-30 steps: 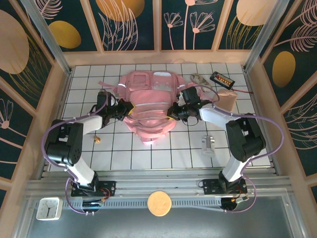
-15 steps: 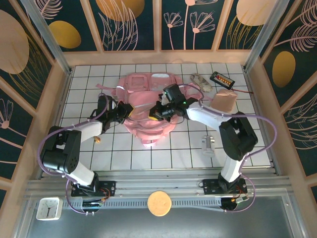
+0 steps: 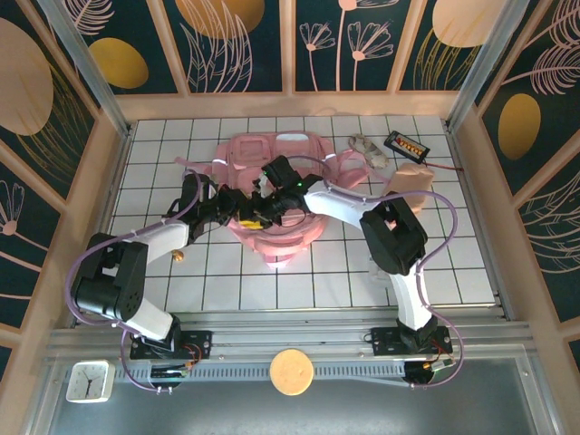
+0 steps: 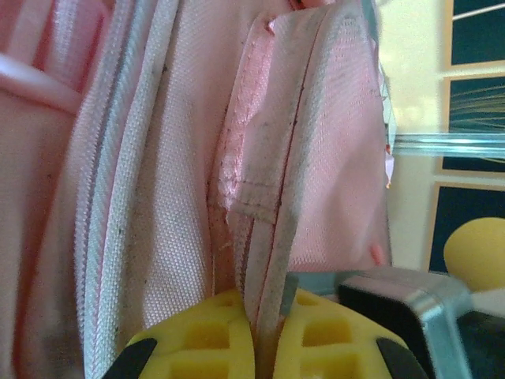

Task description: Pack the student bag

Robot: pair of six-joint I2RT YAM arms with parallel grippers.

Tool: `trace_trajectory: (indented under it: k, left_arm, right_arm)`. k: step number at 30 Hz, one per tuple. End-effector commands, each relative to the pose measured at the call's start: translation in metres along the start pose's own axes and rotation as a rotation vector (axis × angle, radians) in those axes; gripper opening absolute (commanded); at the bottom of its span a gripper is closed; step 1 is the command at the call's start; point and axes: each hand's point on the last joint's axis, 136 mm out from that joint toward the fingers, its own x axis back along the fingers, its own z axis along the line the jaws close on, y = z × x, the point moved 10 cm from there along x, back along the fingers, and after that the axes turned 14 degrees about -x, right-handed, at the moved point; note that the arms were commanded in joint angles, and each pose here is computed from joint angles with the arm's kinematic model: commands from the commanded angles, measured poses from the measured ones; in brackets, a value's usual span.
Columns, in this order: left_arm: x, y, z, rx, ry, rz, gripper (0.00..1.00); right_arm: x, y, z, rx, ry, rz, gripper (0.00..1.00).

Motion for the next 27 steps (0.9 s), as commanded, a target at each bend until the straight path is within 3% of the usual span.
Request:
trace_trajectory:
  k: [1, 3, 9, 12, 21, 27]
  left_arm:
    - [0.005, -0.003, -0.025, -0.056, -0.127, 0.021, 0.0]
    - [0.004, -0.005, -0.022, -0.053, -0.123, 0.031, 0.0]
    - [0.002, -0.009, -0.017, -0.063, -0.123, 0.058, 0.0]
    - [0.001, -0.01, -0.016, -0.065, -0.121, 0.066, 0.0]
    - [0.002, -0.014, -0.013, -0.071, -0.125, 0.081, 0.0]
    - [0.003, -0.015, -0.013, -0.077, -0.123, 0.086, 0.0]
  right_arm:
    - [0.03, -0.005, 0.013, 0.068, 0.038, -0.032, 0.4]
    - [0.055, -0.012, 0.005, 0.059, 0.031, -0.063, 0.48]
    - [0.139, -0.028, -0.053, -0.045, -0.004, -0.249, 0.52]
    - [0.175, -0.014, -0.084, -0.103, -0.018, -0.364, 0.54]
    - [0.178, 0.05, -0.112, -0.124, -0.055, -0.395, 0.55]
    - [0.175, 0.066, -0.099, -0.115, -0.02, -0.405, 0.54]
